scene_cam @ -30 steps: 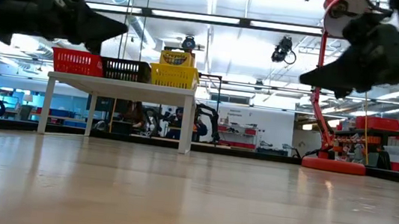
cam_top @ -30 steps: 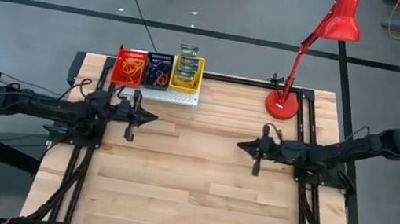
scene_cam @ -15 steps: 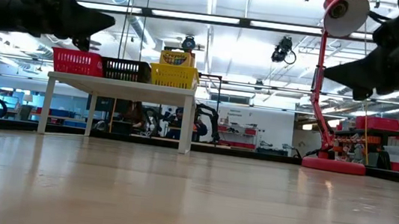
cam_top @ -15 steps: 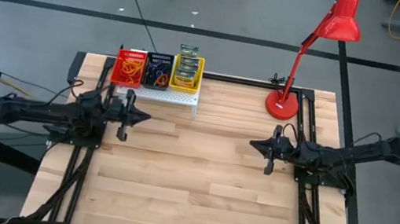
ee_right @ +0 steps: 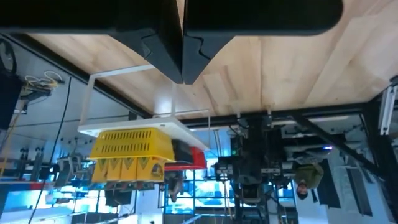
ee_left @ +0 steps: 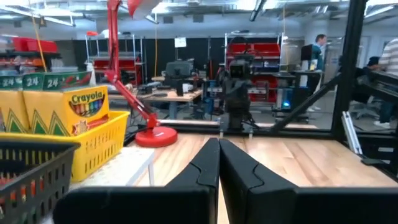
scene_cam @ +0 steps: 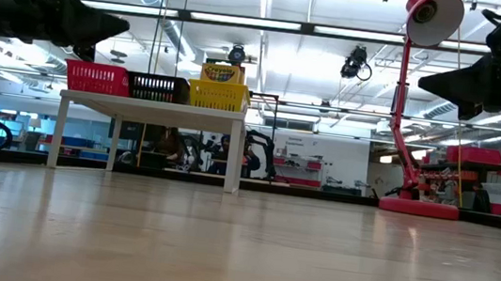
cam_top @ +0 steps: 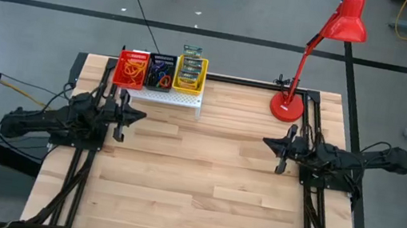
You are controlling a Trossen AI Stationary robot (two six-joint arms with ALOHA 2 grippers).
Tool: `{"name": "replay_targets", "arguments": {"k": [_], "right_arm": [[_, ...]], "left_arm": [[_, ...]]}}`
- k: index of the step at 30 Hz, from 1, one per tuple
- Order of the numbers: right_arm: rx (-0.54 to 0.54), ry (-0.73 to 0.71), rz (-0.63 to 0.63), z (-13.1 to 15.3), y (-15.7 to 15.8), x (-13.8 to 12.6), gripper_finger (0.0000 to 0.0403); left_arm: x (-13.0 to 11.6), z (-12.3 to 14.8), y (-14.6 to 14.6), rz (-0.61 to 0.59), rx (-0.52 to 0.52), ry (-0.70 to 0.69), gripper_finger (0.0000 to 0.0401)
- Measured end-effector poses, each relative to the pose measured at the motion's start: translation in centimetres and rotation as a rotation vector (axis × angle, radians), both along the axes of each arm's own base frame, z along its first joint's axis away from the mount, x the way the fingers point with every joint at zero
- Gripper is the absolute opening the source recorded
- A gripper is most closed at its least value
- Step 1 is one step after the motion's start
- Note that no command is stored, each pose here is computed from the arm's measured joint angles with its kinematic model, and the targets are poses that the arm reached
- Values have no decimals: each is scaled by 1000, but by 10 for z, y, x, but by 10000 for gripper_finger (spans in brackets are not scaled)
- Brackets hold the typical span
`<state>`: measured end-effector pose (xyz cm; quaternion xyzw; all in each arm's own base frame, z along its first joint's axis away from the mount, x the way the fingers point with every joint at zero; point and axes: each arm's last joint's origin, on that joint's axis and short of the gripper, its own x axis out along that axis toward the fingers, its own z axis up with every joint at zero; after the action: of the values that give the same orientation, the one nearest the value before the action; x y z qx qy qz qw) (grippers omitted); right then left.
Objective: Pick & Place Office Desk Supplies
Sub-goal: Return to Home Position
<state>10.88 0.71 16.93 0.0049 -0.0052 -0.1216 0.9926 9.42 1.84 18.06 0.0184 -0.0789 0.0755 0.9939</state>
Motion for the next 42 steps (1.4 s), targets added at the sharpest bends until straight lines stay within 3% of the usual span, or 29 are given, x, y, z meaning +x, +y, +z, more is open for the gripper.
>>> {"name": "replay_targets", "arguments": {"k": [7,11,14,21,29,35,42], "right_arm": [[6,-59,-38,3,-3,-14,2],[-21,-75,-56,5,-4,-14,2],[21,-58,-96,3,-6,-14,2],[7,-52,-193,3,-8,-15,2],[8,-52,-193,2,-8,-15,8],[-76,-22,-196,2,-8,-15,22],[-44,-34,-192,2,-8,-15,24]], "left_arm": [[0,-2,0,6,-15,18,9],[-1,-2,4,148,-26,18,9],[-1,-4,6,220,-38,37,9],[1,-11,6,208,-68,100,9],[1,-11,6,203,-68,107,9],[1,-11,6,203,-68,107,9],[1,-11,6,203,-68,106,9]]}}
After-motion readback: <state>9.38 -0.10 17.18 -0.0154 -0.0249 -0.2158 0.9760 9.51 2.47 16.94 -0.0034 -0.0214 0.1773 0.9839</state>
